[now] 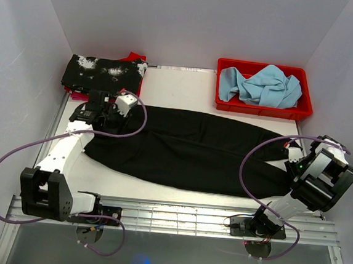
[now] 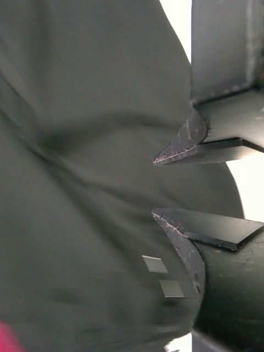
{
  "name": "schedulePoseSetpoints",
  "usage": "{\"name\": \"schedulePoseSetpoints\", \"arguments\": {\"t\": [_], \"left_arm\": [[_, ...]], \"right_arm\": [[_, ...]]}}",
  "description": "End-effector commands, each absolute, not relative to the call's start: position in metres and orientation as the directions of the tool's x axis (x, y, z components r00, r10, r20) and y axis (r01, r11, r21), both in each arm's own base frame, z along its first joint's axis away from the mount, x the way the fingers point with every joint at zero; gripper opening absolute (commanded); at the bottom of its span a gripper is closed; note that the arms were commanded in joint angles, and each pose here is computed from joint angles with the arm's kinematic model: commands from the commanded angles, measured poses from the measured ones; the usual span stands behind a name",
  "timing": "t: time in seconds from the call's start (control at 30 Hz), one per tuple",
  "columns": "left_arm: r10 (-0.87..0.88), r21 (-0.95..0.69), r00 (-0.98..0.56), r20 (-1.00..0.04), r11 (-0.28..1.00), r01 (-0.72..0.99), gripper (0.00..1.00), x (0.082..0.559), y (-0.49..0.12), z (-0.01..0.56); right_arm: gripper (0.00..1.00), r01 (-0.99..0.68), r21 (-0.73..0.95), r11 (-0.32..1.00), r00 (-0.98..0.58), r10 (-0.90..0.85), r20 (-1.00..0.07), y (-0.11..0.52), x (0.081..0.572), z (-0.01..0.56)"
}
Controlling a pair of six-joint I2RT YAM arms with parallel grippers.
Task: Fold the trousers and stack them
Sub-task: Flatten the trousers out
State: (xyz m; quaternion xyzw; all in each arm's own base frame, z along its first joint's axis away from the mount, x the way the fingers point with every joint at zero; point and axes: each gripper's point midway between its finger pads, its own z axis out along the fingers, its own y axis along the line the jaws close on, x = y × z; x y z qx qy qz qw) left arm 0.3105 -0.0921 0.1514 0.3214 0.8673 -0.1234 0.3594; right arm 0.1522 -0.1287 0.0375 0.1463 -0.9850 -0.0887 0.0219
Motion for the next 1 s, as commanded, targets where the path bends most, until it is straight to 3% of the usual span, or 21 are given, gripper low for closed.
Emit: {"name": "schedulePoseSetpoints", "arguments": {"t": [0.0, 0.37, 0.63, 0.77, 0.83, 0.9, 0.97], "left_arm": [[0.501, -0.008, -0.718, -0.484, 0.817, 0.576, 0.47, 0.270, -0.039, 0.095], [0.511, 0.008, -0.838, -0.190, 0.855, 0.519, 0.42, 0.195, 0.020, 0.021], [0.516, -0.018, -0.847, -0.123, 0.853, 0.522, 0.39, 0.153, 0.035, 0.022], [0.516, 0.027, -0.843, -0.154, 0.855, 0.518, 0.40, 0.161, 0.043, 0.038], [0.510, 0.012, -0.833, -0.215, 0.854, 0.520, 0.45, 0.173, 0.037, 0.051], [0.519, 0.031, -0.785, -0.337, 0.840, 0.542, 0.55, 0.203, 0.029, 0.087], [0.514, 0.003, -0.725, -0.459, 0.817, 0.577, 0.64, 0.227, 0.012, 0.116]], "right_arm": [[0.08, -0.332, 0.125, 0.935, -0.939, -0.341, 0.052, -0.146, 0.154, 0.030], [0.08, -0.393, 0.138, 0.909, -0.912, -0.404, 0.070, -0.141, 0.163, 0.022], [0.08, -0.439, 0.134, 0.888, -0.886, -0.453, 0.097, -0.146, 0.162, 0.021], [0.08, -0.470, 0.166, 0.867, -0.868, -0.488, 0.090, -0.137, 0.157, 0.030], [0.28, -0.499, 0.165, 0.851, -0.853, -0.516, 0.075, -0.137, 0.160, 0.035], [0.62, -0.502, 0.170, 0.848, -0.858, -0.513, 0.021, -0.135, 0.173, 0.042], [0.75, -0.491, 0.175, 0.854, -0.871, -0.488, -0.062, -0.136, 0.203, 0.062]]}}
